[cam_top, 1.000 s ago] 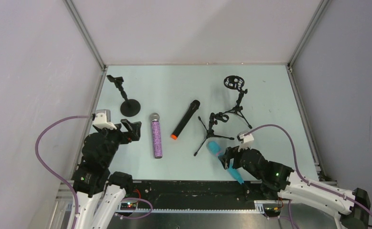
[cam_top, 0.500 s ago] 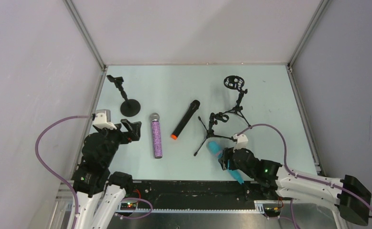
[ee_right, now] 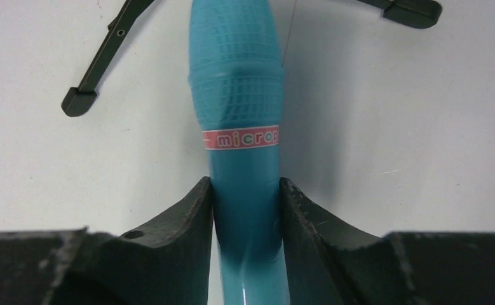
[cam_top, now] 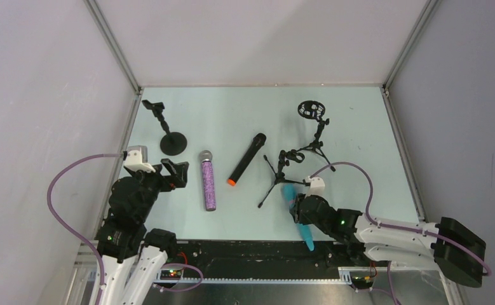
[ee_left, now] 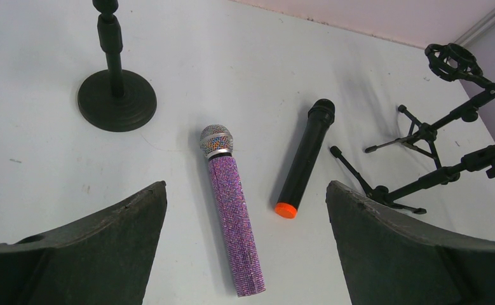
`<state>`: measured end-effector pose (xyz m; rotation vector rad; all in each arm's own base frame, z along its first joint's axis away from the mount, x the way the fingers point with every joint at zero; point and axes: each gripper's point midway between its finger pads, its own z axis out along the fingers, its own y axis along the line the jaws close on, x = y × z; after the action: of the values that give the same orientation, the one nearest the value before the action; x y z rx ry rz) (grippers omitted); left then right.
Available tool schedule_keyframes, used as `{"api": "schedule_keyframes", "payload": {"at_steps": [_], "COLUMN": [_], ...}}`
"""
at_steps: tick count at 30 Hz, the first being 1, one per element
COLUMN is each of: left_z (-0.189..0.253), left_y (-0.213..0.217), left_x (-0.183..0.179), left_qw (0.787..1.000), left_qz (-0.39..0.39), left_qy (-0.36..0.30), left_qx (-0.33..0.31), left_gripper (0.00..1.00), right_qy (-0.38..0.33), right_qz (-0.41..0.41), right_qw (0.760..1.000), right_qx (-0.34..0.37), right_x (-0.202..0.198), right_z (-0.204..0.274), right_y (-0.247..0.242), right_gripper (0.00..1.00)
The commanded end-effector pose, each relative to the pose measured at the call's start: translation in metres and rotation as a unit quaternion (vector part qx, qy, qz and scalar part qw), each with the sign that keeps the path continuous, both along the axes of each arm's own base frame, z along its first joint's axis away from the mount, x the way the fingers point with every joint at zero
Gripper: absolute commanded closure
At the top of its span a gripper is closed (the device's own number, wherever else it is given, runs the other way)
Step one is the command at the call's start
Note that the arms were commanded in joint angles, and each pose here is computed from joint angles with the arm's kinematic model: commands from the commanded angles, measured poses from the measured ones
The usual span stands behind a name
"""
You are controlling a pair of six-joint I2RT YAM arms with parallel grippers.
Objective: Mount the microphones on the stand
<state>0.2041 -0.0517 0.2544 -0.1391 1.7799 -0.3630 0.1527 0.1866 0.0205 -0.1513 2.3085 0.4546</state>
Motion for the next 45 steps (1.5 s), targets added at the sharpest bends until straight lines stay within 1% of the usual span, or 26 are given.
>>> {"api": "schedule_keyframes", "payload": {"at_steps": [1, 3, 5, 8, 10, 12, 13, 14, 16, 17, 20, 21, 23, 25, 27, 31, 32, 38, 39, 40, 41, 42, 43, 45], "left_z": [0.001, 0.002, 0.002, 0.001, 0.001, 0.001, 0.002, 0.002, 0.001, 0.002, 0.002, 0.001, 0.001, 0.001, 0.001, 0.0, 0.001, 0.001, 0.001, 0.001, 0.001, 0.001, 0.001, 0.001], "left_y": [-0.002, -0.002, -0.002, -0.003, -0.003, -0.003, -0.003, -0.003, -0.003, -0.003, -0.003, -0.004, -0.004, -0.004, -0.004, -0.004, -0.005, -0.005, -0.005, -0.005, -0.005, -0.005, -0.005, -0.005], "left_x": [0.004, 0.004, 0.004, 0.004, 0.004, 0.004, 0.004, 0.004, 0.004, 0.004, 0.004, 0.004, 0.004, 0.004, 0.004, 0.005, 0.004, 0.004, 0.004, 0.004, 0.004, 0.004, 0.004, 0.004], "left_qw": [1.0, 1.0, 1.0, 1.0, 1.0, 1.0, 1.0, 1.0, 1.0, 1.0, 1.0, 1.0, 1.0, 1.0, 1.0, 1.0, 1.0, 1.0, 1.0, 1.0, 1.0, 1.0, 1.0, 1.0], "left_qz": [-0.006, -0.006, -0.007, -0.009, -0.009, -0.01, -0.01, -0.01, -0.01, -0.01, -0.01, -0.01, -0.011, -0.012, -0.012, -0.013, -0.013, -0.014, -0.014, -0.014, -0.014, -0.014, -0.014, -0.013], "left_qy": [-0.009, -0.01, -0.009, -0.008, -0.007, -0.008, -0.009, -0.01, -0.009, -0.009, -0.009, -0.009, -0.008, -0.008, -0.007, -0.007, -0.007, -0.009, -0.008, -0.008, -0.008, -0.009, -0.009, -0.009], "left_qx": [0.006, 0.006, 0.006, 0.006, 0.006, 0.006, 0.006, 0.006, 0.006, 0.006, 0.006, 0.006, 0.006, 0.006, 0.006, 0.006, 0.006, 0.006, 0.006, 0.006, 0.006, 0.005, 0.005, 0.005], "left_gripper": [0.02, 0.02, 0.02, 0.02, 0.02, 0.02, 0.02, 0.02, 0.02, 0.02, 0.02, 0.02, 0.02, 0.02, 0.02, 0.02, 0.02, 0.02, 0.02, 0.02, 0.02, 0.02, 0.02, 0.02], "right_qy": [0.031, 0.031, 0.028, 0.025, 0.016, 0.011, 0.011, 0.01, 0.01, 0.011, 0.01, 0.01, 0.009, 0.011, 0.014, 0.033, 0.036, 0.053, 0.056, 0.058, 0.058, 0.06, 0.059, 0.056], "right_qz": [-0.041, -0.06, -0.079, -0.111, -0.118, -0.124, -0.126, -0.125, -0.12, -0.119, -0.115, -0.115, -0.108, -0.107, -0.106, -0.107, -0.107, -0.104, -0.104, -0.105, -0.106, -0.108, -0.11, -0.115], "right_qw": [0.998, 0.997, 0.996, 0.993, 0.993, 0.992, 0.992, 0.992, 0.993, 0.993, 0.993, 0.993, 0.994, 0.994, 0.994, 0.992, 0.992, 0.99, 0.989, 0.989, 0.989, 0.989, 0.989, 0.989], "right_qx": [-0.034, -0.031, -0.026, -0.018, -0.011, -0.012, -0.012, -0.011, -0.016, -0.017, -0.027, -0.028, -0.031, -0.034, -0.036, -0.053, -0.055, -0.083, -0.087, -0.088, -0.087, -0.086, -0.083, -0.075], "right_x": [-0.005, -0.004, -0.003, -0.002, 0.0, 0.002, 0.002, 0.003, 0.003, 0.004, 0.005, 0.006, 0.007, 0.007, 0.007, 0.003, 0.003, 0.002, 0.002, 0.001, 0.002, 0.001, 0.002, 0.002], "right_z": [-0.013, -0.012, -0.009, -0.005, 0.0, 0.001, 0.002, 0.002, 0.0, 0.0, -0.002, -0.001, -0.002, -0.003, -0.005, -0.014, -0.015, -0.021, -0.023, -0.023, -0.023, -0.023, -0.022, -0.018], "right_y": [-0.016, -0.021, -0.026, -0.036, -0.038, -0.042, -0.043, -0.042, -0.041, -0.041, -0.04, -0.039, -0.038, -0.038, -0.037, -0.038, -0.037, -0.035, -0.036, -0.036, -0.036, -0.037, -0.037, -0.038], "right_gripper": [0.68, 0.75, 0.79, 0.81, 0.8, 0.75, 0.7, 0.68, 0.6, 0.53, 0.43, 0.36, 0.3, 0.3, 0.33, 0.46, 0.53, 0.69, 0.78, 0.82, 0.9, 0.93, 0.99, 1.0]}}
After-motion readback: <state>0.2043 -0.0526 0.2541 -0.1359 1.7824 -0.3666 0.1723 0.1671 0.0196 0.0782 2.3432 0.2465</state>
